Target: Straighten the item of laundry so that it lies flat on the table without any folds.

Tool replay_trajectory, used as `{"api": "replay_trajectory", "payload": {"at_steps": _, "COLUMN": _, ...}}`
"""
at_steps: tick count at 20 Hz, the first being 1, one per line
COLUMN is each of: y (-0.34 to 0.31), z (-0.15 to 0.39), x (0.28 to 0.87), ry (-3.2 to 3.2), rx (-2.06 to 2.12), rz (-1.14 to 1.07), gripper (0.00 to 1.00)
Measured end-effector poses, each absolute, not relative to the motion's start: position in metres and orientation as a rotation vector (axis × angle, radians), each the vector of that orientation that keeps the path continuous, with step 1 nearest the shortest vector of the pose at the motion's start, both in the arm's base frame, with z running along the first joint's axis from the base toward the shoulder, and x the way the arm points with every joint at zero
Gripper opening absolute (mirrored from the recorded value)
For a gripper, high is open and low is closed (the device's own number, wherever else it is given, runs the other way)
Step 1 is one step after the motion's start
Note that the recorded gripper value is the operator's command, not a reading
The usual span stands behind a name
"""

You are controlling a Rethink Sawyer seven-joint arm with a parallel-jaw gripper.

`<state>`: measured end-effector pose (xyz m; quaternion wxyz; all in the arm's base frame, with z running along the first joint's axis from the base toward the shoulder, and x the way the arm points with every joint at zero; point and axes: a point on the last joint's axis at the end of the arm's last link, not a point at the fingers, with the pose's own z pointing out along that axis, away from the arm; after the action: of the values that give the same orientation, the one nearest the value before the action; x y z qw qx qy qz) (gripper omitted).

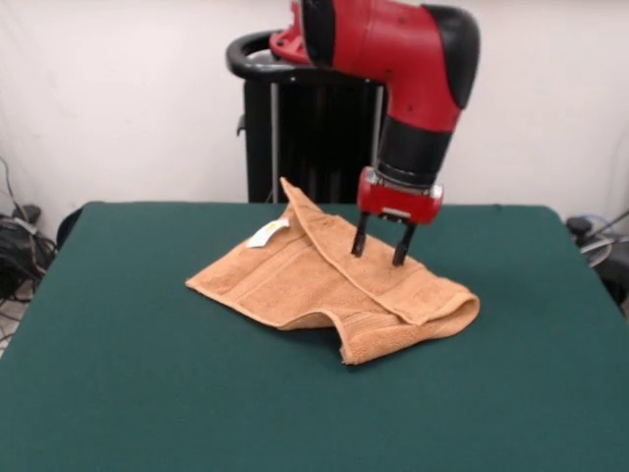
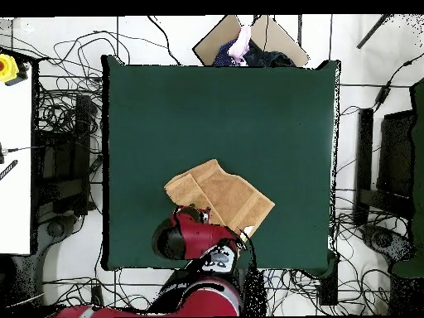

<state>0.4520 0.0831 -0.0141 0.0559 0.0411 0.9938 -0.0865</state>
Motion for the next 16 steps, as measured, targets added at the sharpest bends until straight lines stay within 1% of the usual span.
{"api": "replay_trajectory", "payload": {"at_steps": 8, "y": 0.115, "z": -0.011, "x": 0.480, "ry": 3.144, "rx": 0.133, "rz": -0.137, "gripper": 1.00}}
{"api": "replay_trajectory", "payload": {"at_steps": 10, "y": 0.130, "z": -0.017, "x": 0.493, "ry": 3.112, "rx": 0.110, "rz": -0.080, "gripper": 1.00}}
{"api": "replay_trajectory", "payload": {"at_steps": 16, "y": 0.151, "z": -0.031, "x": 0.509, "ry": 3.019, "rx": 0.078, "rz": -0.009, "gripper": 1.00}}
